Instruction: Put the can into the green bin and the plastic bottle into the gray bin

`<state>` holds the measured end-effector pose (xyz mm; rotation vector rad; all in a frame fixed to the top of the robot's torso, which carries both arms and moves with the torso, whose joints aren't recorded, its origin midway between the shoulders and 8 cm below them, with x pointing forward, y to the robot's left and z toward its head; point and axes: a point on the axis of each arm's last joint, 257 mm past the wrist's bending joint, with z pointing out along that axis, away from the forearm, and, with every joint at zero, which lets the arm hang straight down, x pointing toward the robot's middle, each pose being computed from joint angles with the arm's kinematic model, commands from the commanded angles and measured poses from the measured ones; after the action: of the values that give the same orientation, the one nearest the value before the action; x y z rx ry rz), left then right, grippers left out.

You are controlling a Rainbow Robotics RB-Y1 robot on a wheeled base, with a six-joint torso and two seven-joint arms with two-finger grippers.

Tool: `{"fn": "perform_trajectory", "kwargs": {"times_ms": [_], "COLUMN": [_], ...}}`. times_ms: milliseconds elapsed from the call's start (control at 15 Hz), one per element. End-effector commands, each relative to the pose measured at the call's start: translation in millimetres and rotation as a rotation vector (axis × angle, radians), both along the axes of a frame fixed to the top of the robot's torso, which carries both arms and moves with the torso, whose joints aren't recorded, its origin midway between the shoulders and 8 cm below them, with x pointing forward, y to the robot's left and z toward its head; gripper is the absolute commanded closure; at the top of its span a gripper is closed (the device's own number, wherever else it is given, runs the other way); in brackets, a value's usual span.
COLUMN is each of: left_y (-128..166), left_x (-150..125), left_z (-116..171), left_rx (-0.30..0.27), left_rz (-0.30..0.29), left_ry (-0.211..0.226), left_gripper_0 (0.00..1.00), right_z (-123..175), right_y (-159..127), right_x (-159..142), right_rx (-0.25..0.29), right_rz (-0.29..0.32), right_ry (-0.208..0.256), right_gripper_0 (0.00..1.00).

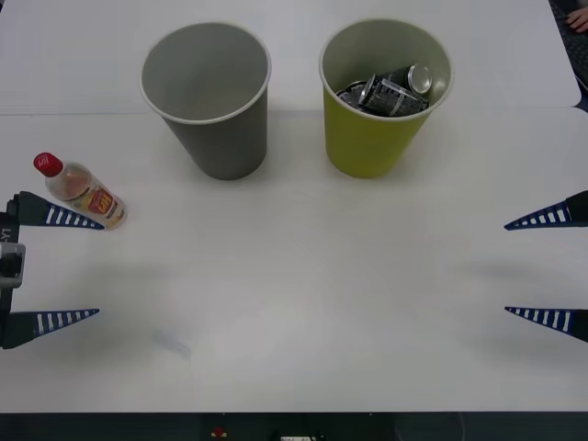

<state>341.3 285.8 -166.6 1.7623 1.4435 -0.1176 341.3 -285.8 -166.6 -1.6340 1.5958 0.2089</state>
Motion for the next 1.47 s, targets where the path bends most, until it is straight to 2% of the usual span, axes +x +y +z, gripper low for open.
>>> {"fn": "perform_trajectory", "kwargs": {"times_ms": [67,200,400,600,800,933,1000,1200,1400,1467], "left_y": [-1.5,-1.3,-2.9,-1.8,-0.4,-2.4,-3.5,-0.8,10.3,14.7], "left_x": [1.6,5.7,7.8,13.0,15.6,12.9,12.4,15.5,15.8,16.4], "left_z": [-1.2,4.2,7.5,10.5,15.2,17.7,19.6,27.4,33.7,34.4], "left_rx": [-0.028,-0.048,-0.060,-0.093,-0.190,-0.287,-0.321,-0.438,-0.590,-0.620], "left_rz": [0.018,0.032,0.041,0.084,0.170,0.247,0.270,0.357,0.484,0.515], "left_ry": [-0.003,-0.025,-0.031,-0.034,-0.008,0.072,0.094,0.134,0.195,0.207], "left_gripper_0": [0.00,0.00,0.00,0.00,0.00,0.00,0.00,0.00,0.00,0.00], "right_z": [0.0,0.0,0.0,0.0,0.0,0.0,0.0,0.0,0.0,0.0], "right_y": [0.0,0.0,0.0,0.0,0.0,0.0,0.0,0.0,0.0,0.0], "right_x": [0.0,0.0,0.0,0.0,0.0,0.0,0.0,0.0,0.0,0.0], "right_rx": [0.000,0.000,0.000,0.000,0.000,0.000,0.000,0.000,0.000,0.000], "right_rz": [0.000,0.000,0.000,0.000,0.000,0.000,0.000,0.000,0.000,0.000], "right_ry": [0.000,0.000,0.000,0.000,0.000,0.000,0.000,0.000,0.000,0.000], "right_gripper_0": [0.00,0.00,0.00,0.00,0.00,0.00,0.00,0.00,0.00,0.00]}}
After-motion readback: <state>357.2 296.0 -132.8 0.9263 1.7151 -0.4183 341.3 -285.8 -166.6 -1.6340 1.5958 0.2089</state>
